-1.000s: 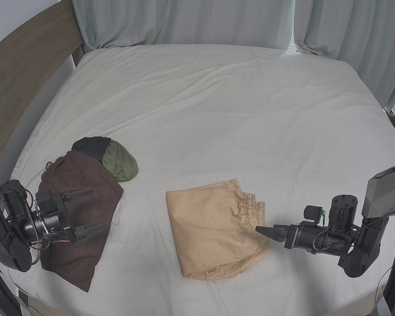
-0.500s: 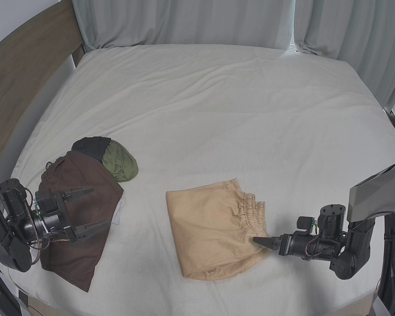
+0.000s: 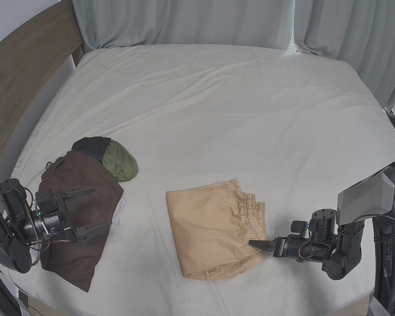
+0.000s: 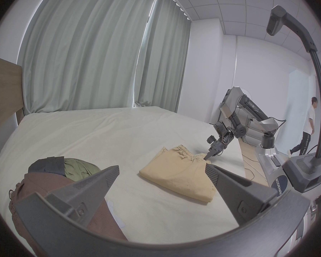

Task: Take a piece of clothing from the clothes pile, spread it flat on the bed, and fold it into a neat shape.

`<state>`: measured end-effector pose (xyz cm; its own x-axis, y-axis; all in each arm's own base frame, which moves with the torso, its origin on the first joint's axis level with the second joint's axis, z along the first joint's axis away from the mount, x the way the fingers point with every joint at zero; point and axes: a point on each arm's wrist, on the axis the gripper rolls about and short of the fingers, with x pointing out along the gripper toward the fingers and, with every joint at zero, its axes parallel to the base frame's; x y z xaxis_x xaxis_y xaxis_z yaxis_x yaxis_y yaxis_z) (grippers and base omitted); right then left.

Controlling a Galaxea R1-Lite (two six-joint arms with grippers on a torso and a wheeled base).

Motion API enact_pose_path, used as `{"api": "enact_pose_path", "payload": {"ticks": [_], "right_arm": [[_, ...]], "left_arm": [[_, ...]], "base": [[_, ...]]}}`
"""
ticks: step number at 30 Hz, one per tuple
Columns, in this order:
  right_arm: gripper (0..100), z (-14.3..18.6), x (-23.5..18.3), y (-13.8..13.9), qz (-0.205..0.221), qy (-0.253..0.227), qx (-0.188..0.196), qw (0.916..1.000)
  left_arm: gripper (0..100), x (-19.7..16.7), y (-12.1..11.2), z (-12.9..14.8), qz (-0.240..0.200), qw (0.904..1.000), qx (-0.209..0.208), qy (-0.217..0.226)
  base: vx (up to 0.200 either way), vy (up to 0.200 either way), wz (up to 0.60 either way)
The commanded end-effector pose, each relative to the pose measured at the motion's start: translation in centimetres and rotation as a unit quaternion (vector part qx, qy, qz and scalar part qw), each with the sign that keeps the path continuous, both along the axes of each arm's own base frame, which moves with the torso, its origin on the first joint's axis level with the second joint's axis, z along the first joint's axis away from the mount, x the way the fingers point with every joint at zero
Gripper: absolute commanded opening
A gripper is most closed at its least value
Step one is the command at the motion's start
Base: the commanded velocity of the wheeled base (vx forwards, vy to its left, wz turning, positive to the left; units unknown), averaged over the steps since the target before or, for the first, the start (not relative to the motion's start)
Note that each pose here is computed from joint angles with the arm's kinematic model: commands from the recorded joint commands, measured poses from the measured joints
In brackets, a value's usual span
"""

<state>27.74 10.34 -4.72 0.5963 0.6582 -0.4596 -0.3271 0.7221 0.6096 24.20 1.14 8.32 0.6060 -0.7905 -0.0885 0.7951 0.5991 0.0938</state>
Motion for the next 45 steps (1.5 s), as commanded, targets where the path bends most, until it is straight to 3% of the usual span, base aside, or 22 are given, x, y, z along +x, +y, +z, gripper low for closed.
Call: {"api": "enact_pose_path", "payload": {"ticks": [1, 6, 21, 22, 37, 45], "right_arm": [[100, -0.4, 0.5, 0.5, -0.001, 0.004, 0.01, 0.9999], [100, 0.1, 0.9, 1.4, -0.006, 0.013, 0.039, 0.9991], [100, 0.0, 1.0, 1.7, -0.003, 0.013, 0.041, 0.9991], [0, 0.0, 0.9, 1.8, -0.002, 0.013, 0.041, 0.9991], [0, 0.3, 0.1, 2.0, 0.007, 0.02, 0.039, 0.999], [0, 5.6, -1.7, 3.4, 0.043, -0.04, 0.065, 0.9962]], "left_arm": [[100, 0.0, 0.0, 0.0, 0.0, 1.0, 0.0, -0.001], [100, -0.1, 0.0, -0.1, -0.001, 1.0, 0.0, 0.004], [100, -0.4, 0.0, -0.2, 0.0, 1.0, -0.001, 0.008], [100, -0.3, 0.0, -0.2, 0.0, 1.0, 0.0, 0.007], [100, -0.4, 0.0, -0.2, 0.001, 1.0, 0.0, 0.008], [100, -0.4, 0.0, -0.2, 0.001, 1.0, 0.0, 0.008]], "base": [[0.0, 0.0, 0.0], [0.0, 0.0, 0.0], [0.0, 0.0, 0.0], [0.0, 0.0, 0.0], [0.0, 0.0, 0.0], [0.0, 0.0, 0.0]]}}
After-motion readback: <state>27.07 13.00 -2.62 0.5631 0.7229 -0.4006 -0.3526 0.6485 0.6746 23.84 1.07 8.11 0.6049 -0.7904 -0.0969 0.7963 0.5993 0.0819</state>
